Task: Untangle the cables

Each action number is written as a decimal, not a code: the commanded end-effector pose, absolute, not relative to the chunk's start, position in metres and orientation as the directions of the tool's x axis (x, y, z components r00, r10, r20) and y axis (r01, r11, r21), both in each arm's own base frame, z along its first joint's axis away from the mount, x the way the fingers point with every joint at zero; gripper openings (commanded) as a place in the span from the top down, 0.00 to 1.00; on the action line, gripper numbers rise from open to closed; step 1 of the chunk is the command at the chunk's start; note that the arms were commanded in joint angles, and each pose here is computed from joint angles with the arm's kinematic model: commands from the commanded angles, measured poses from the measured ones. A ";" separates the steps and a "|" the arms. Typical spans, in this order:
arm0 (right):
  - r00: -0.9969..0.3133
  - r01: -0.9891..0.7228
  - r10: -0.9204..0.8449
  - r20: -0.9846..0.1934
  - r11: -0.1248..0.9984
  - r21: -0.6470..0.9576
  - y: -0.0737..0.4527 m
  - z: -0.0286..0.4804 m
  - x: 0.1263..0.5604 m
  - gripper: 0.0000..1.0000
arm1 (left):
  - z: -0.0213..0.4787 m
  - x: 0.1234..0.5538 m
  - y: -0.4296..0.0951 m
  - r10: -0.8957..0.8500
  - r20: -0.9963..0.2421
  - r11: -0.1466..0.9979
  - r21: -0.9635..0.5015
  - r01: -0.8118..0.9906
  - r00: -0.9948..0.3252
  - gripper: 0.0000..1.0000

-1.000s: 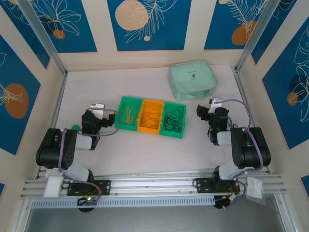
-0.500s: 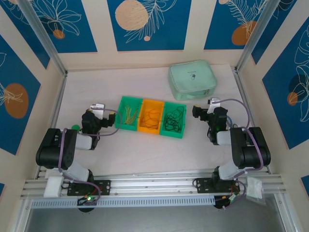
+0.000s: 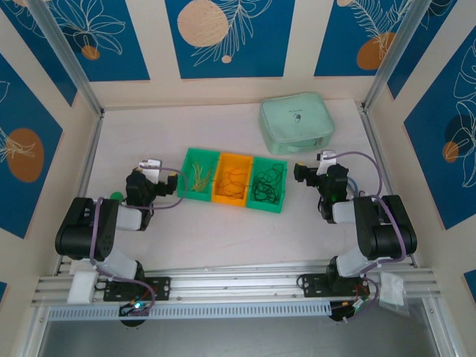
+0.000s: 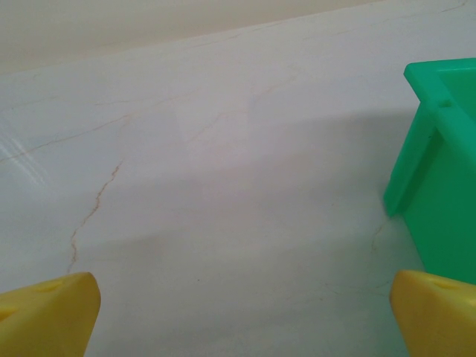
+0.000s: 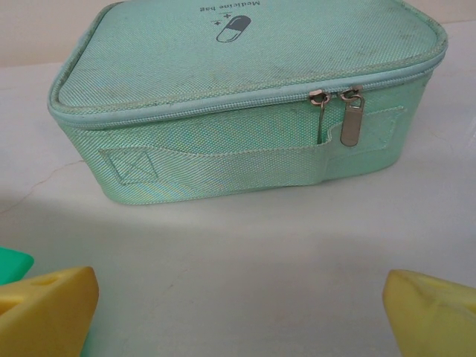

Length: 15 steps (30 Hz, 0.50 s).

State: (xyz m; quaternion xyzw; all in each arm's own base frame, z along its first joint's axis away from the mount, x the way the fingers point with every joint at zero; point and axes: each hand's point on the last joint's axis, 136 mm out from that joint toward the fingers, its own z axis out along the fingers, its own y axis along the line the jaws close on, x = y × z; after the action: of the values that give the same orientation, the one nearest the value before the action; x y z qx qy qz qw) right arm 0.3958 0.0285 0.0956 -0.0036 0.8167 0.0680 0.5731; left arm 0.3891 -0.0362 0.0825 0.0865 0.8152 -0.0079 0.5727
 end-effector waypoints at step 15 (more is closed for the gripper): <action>-0.344 -0.106 0.068 -0.937 0.988 0.111 0.028 0.096 0.397 0.01 | 0.092 0.395 -0.036 0.121 -0.944 0.986 0.078 0.148 -0.308 0.01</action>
State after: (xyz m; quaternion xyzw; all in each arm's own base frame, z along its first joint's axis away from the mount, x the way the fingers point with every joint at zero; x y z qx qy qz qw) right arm 0.3949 0.0278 0.0937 -0.0054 0.8189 0.0751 0.5690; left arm 0.3895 -0.0362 0.0826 0.0864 0.8155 -0.0080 0.5722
